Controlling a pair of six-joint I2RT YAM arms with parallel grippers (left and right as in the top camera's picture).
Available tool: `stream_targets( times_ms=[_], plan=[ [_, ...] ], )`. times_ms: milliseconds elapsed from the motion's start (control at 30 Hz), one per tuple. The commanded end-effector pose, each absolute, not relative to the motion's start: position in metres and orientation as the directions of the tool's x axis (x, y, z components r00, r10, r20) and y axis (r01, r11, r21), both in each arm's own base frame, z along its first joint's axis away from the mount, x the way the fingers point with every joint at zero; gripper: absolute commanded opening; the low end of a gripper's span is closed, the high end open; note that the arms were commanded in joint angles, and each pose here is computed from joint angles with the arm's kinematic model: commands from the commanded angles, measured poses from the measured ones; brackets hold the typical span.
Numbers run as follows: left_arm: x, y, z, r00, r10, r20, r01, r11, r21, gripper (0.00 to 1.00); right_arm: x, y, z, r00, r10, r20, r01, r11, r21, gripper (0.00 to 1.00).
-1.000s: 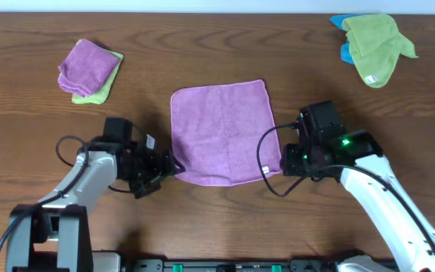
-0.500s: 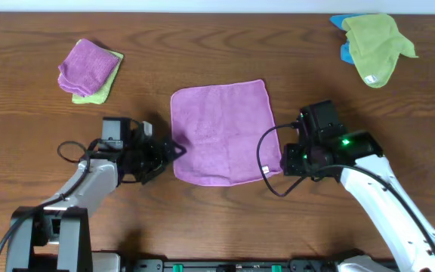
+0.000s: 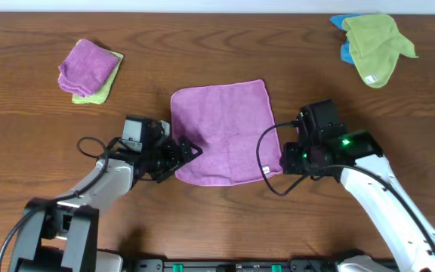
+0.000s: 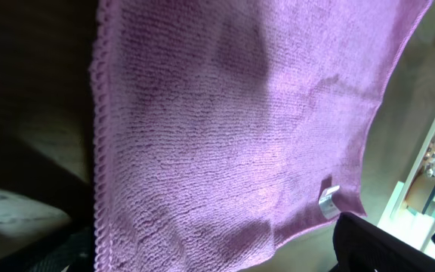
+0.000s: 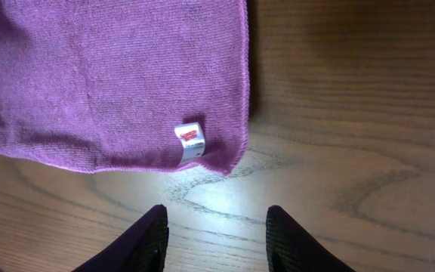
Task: Fold the cloth
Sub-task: 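Lay the cloth flat and open both grippers to release, then reposition both grippers at the cloth's near corners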
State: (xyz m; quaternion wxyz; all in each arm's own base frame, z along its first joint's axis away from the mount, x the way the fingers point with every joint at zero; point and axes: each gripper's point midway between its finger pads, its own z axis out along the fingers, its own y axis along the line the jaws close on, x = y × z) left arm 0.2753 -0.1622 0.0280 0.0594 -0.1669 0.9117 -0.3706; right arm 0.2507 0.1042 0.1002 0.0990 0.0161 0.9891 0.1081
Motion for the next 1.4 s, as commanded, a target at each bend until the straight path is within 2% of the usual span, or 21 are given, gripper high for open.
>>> stream_targets(
  times_ms=[0, 167, 233, 333, 400, 433, 633, 1000, 1300, 1367],
  plan=[
    [0.268, -0.166, 0.021, -0.935, -0.353, 0.042, -0.287, 0.679, -0.675, 0.95, 0.251, 0.102, 0.102, -0.977, 0.048, -0.207, 0.003, 0.977, 0.215, 0.43],
    [0.261, -0.177, 0.018, -0.941, -0.336, 0.049, -0.283, 0.696, -0.660, 0.96, 0.251, 0.101, 0.102, -0.977, 0.049, -0.208, 0.004, 0.978, 0.210, 0.43],
    [0.259, -0.180, 0.018, -0.943, -0.329, 0.051, -0.280, 0.701, -0.656, 1.00, 0.252, 0.098, 0.102, -0.975, 0.050, -0.214, 0.008, 0.981, 0.193, 0.43],
    [0.259, -0.180, 0.017, -0.941, -0.335, 0.049, -0.285, 0.706, -0.649, 0.82, 0.253, 0.095, 0.101, -0.974, 0.053, -0.219, 0.012, 0.983, 0.181, 0.43],
    [0.259, -0.179, 0.016, -0.940, -0.337, 0.046, -0.285, 0.708, -0.646, 0.59, 0.253, 0.094, 0.101, -0.974, 0.056, -0.219, 0.016, 0.983, 0.181, 0.43],
    [0.259, -0.179, 0.016, -0.940, -0.337, 0.046, -0.285, 0.708, -0.646, 0.41, 0.254, 0.094, 0.101, -0.974, 0.056, -0.219, 0.016, 0.983, 0.181, 0.44],
    [0.259, -0.179, 0.016, -0.940, -0.337, 0.046, -0.285, 0.708, -0.647, 0.06, 0.255, 0.093, 0.101, -0.973, 0.059, -0.222, 0.019, 0.984, 0.177, 0.44],
    [0.271, -0.158, 0.016, -0.917, -0.398, 0.040, -0.328, 0.690, -0.645, 0.06, 0.242, 0.092, 0.053, -0.976, 0.113, -0.183, 0.070, 0.972, 0.225, 0.47],
    [0.274, -0.150, 0.017, -0.914, -0.405, 0.041, -0.330, 0.678, -0.657, 0.06, 0.245, 0.096, 0.034, -0.955, 0.216, -0.202, 0.154, 0.947, 0.282, 0.63],
    [0.274, -0.150, 0.017, -0.914, -0.405, 0.041, -0.330, 0.678, -0.657, 0.06, 0.249, 0.097, 0.032, -0.946, 0.243, -0.213, 0.174, 0.939, 0.298, 0.63]
  ],
)
